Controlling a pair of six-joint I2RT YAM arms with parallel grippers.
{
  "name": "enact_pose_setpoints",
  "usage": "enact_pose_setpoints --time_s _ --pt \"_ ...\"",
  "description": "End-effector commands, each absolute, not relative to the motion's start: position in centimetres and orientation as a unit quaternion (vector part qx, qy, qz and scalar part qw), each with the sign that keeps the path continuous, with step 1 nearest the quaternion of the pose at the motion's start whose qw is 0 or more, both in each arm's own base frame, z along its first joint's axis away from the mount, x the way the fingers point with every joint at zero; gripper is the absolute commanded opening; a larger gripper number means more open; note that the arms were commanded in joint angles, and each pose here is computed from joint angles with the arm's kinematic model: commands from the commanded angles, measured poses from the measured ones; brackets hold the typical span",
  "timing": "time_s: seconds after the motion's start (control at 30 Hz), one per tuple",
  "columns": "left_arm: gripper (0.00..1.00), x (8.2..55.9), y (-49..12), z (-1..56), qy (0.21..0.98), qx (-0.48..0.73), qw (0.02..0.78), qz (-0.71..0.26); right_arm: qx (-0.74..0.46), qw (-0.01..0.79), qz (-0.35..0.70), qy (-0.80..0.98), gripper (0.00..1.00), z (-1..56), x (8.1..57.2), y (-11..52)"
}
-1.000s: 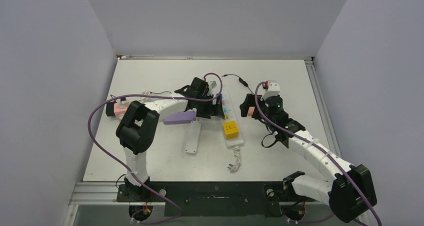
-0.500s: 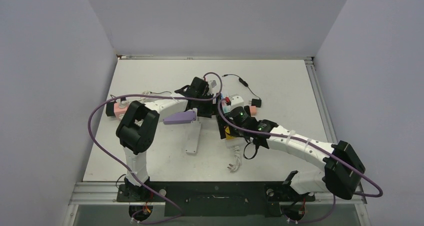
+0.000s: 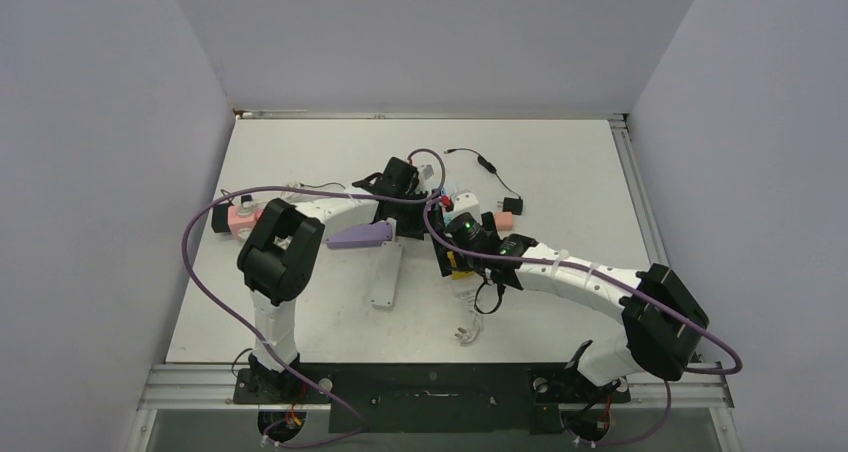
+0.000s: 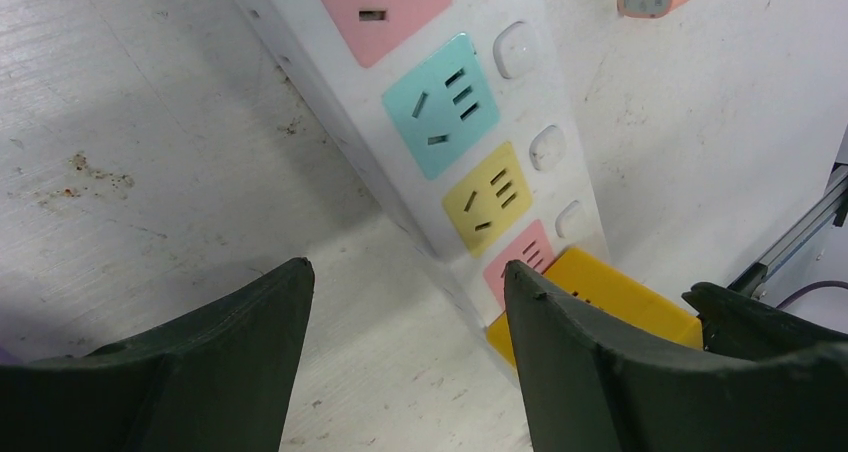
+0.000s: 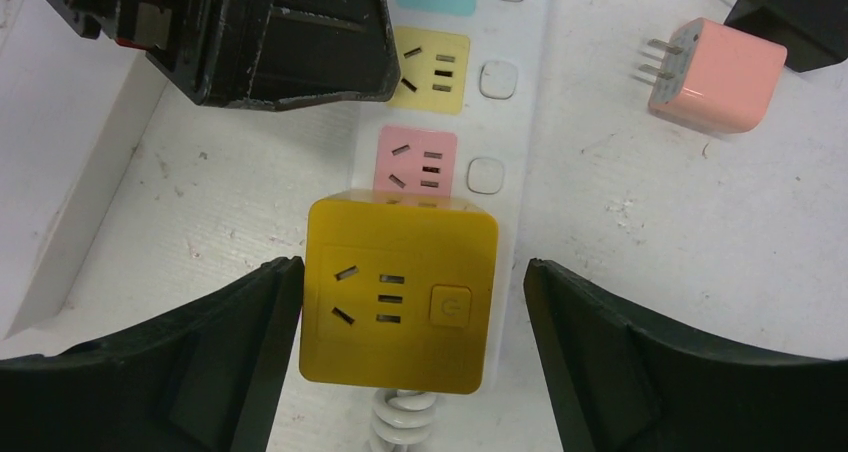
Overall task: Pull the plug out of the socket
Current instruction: Remove the plug from the socket.
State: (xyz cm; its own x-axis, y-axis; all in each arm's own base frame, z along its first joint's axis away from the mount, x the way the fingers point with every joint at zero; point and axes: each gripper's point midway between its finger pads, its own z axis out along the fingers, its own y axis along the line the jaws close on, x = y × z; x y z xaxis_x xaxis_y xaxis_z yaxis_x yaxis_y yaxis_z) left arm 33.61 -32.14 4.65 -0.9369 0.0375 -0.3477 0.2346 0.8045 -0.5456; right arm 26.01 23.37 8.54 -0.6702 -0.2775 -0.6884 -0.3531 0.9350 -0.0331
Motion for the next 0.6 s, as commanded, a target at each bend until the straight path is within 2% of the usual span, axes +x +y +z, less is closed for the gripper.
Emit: enact_pose_setpoints --time_s 0.0,0.07,0.37,0.57 --pt "0.66 34.3 -32.9 5.1 0.929 0.075 0.171 -0.320 -0.180 0.385 0.061 0.903 0.80 9.9 27.0 24.9" --pt "0.66 34.2 -33.0 4.9 0.929 0.074 0.167 -0.320 -0.184 0.383 0.062 0.903 0.74 9.8 27.0 25.0" --pt "0.60 34.0 -33.3 4.0 0.931 0.071 0.161 -0.321 -0.191 0.377 0.055 0.905 0.34 8.9 27.1 25.0" --pt "0.56 33.9 -33.7 3.4 0.929 0.073 0.162 -0.324 -0.187 0.380 0.059 0.904 0.23 8.8 27.0 25.0"
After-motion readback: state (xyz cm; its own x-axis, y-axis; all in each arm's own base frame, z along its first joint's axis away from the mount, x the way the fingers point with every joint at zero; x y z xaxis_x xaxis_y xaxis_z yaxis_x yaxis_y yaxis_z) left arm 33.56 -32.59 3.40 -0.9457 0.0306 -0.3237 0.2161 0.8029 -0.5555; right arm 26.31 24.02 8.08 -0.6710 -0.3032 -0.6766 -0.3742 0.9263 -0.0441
